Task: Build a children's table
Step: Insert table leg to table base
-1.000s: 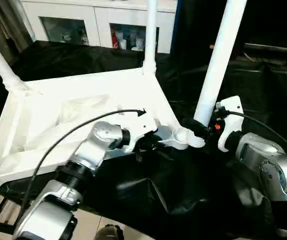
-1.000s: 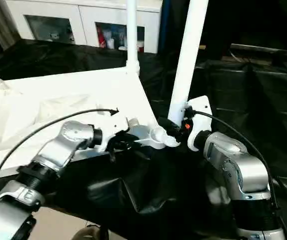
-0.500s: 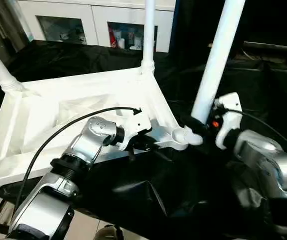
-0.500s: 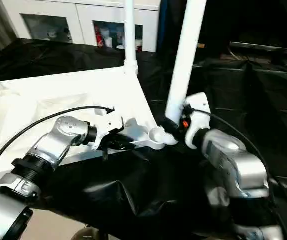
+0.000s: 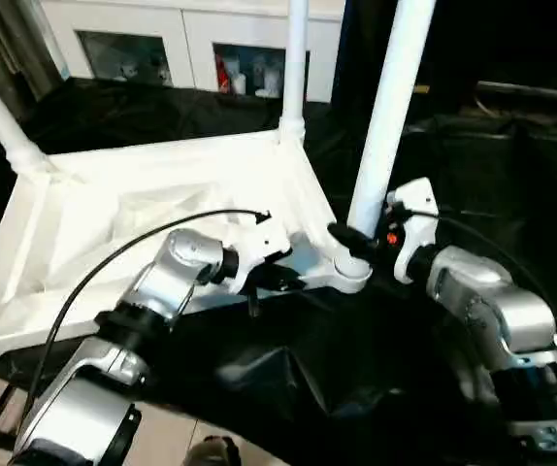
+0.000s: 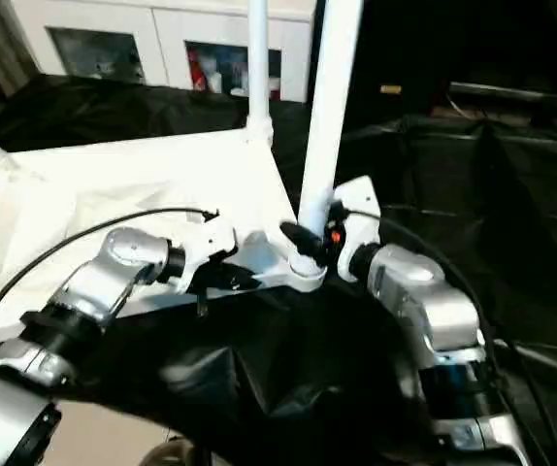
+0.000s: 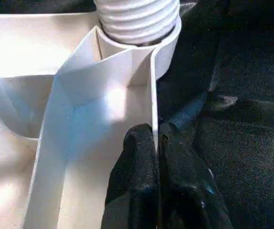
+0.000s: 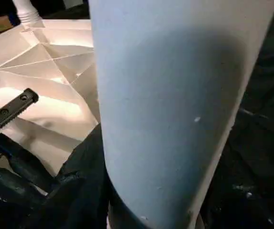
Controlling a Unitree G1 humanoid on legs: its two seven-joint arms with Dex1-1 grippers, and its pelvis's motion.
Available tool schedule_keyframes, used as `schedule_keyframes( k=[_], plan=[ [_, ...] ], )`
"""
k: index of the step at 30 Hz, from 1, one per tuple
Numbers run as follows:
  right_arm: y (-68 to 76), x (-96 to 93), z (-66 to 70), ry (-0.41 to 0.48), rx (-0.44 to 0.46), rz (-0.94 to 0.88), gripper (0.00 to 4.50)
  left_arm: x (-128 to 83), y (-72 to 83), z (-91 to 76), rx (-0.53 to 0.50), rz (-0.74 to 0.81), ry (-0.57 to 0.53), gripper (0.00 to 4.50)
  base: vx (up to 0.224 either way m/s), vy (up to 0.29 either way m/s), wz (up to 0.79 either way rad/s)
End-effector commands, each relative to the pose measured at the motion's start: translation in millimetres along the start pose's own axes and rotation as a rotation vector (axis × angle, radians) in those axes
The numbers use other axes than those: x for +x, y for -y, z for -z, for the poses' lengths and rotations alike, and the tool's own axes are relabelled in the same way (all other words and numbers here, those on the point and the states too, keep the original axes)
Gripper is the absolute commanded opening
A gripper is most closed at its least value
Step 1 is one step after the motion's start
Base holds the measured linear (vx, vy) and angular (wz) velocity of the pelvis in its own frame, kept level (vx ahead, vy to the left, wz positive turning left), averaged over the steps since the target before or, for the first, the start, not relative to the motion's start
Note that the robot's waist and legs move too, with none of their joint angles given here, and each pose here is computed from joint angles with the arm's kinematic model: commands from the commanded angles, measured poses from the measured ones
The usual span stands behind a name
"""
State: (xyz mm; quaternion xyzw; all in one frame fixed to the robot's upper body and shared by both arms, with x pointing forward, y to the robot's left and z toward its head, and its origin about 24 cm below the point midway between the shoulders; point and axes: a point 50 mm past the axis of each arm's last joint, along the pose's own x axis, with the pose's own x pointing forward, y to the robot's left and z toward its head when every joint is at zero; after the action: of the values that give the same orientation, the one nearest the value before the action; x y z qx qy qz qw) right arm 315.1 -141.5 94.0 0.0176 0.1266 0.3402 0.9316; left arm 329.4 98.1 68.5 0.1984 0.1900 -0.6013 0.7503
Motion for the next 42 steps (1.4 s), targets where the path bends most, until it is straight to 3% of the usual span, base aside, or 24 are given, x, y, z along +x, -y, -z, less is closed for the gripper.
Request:
schedule_keyframes(
  k=[1, 18, 22, 31, 36, 42],
  plan=[
    [1.1, 2.4, -2.4, 0.004, -0.023, -0.001, 1.93, -1.8, 0.5, -6.5, -0.012, -0.012, 0.093, 0.0, 0.0, 0.0, 0.0],
    [1.6, 18.7, 13.6, -0.071, -0.007, -0.062, 1.93, 1.2, 7.5, -6.3, 0.01, 0.034, 0.076, 0.0, 0.0, 0.0, 0.0],
    [-0.8, 19.1, 10.2, -0.092, -0.027, -0.104, 1.93, 0.1, 8.5, -1.5, 0.034, 0.052, 0.013, 0.0, 0.0, 0.0, 0.0],
    [-3.3, 17.0, 5.2, -0.148, -0.058, -0.148, 1.93, -1.5, 7.7, -0.4, 0.034, 0.043, 0.003, 0.0, 0.0, 0.0, 0.0],
    [-1.5, 16.7, 0.7, -0.114, -0.015, -0.145, 1.93, -1.6, 8.9, -0.2, 0.029, 0.043, 0.005, 0.0, 0.0, 0.0, 0.0],
    [6.7, 10.0, 8.9, -0.102, 0.055, -0.104, 1.93, -0.9, 6.4, -0.8, 0.004, 0.009, 0.017, 0.0, 0.0, 0.0, 0.0]
  ],
)
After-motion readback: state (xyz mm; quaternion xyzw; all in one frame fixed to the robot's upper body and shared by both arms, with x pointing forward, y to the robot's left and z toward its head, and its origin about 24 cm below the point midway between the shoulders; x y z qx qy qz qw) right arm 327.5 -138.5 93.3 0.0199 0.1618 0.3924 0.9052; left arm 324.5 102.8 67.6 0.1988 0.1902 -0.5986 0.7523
